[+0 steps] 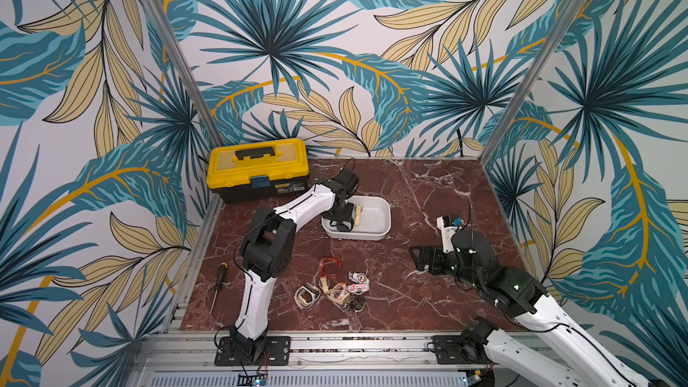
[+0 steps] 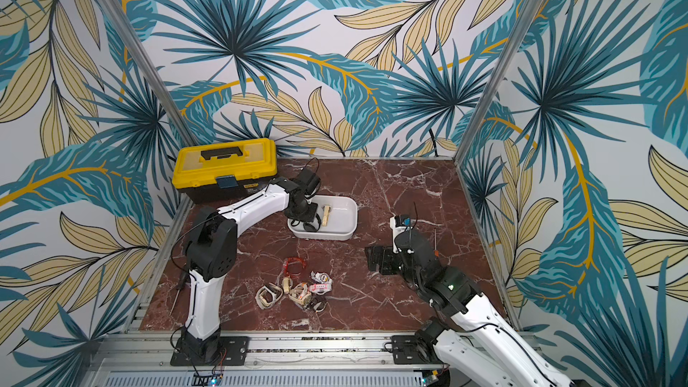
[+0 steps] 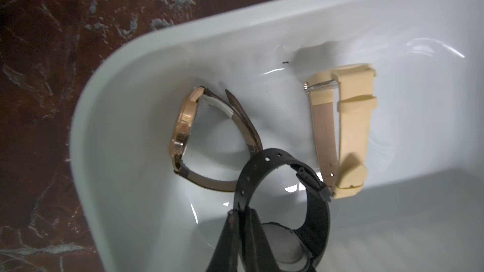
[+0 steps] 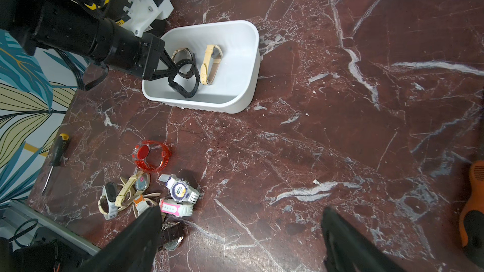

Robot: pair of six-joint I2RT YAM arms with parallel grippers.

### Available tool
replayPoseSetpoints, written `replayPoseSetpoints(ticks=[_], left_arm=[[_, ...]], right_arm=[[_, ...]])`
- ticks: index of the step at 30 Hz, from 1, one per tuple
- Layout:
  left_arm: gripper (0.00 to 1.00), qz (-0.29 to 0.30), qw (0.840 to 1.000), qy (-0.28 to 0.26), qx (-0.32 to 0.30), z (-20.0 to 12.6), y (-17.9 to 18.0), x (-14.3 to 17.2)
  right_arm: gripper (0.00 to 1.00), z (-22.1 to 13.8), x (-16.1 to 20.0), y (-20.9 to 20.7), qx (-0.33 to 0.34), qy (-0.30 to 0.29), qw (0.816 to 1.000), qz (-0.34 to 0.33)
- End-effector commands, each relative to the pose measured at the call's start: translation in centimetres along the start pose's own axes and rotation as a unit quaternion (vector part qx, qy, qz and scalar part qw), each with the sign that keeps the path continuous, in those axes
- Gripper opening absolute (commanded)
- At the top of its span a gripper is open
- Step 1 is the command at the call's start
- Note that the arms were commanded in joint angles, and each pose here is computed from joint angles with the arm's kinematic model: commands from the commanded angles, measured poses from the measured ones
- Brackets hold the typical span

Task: Put the watch into the storage box
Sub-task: Place the watch in the storage box.

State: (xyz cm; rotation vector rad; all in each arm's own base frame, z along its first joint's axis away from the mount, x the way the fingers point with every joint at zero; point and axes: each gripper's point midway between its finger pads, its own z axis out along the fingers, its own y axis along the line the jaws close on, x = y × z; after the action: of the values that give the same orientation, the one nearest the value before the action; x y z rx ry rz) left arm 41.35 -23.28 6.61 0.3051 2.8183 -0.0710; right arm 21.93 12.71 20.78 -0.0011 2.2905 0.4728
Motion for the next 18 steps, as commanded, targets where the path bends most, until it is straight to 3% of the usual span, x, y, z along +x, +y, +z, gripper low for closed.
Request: replayPoseSetpoints(ticks=[1,4,10,14,18], left_arm=[[0.12,-0.001,1.0,0.002,-0.004,1.1,-0.2,0.5],[0.16,-0.003,1.0,0.007,-0.004,1.5,-0.2,0.8],[0.36,-0.01,1.0,-0.008,0.004,0.0,-0.3,0.5],[0.44,-0.008,0.999,-0.035,0.019,-2.5,-0.9,0.0],[0.65,-0.012,0.996,-0.084,0.038,-6.5,-1.4,-0.6]], right_arm=[[0.97,0.5,0.5,-0.1,-0.001,0.005,1.0,-0.005],[0.97,0.6,0.6,-0.2,0.0,0.006,1.0,-0.004],[0.97,0.9,0.9,-0.2,-0.001,0.009,1.0,-0.002],[0.97,1.4,1.2,0.1,-0.01,0.014,1.0,0.002],[0.97,2.6,2.1,1.9,-0.058,0.038,0.998,-0.001]])
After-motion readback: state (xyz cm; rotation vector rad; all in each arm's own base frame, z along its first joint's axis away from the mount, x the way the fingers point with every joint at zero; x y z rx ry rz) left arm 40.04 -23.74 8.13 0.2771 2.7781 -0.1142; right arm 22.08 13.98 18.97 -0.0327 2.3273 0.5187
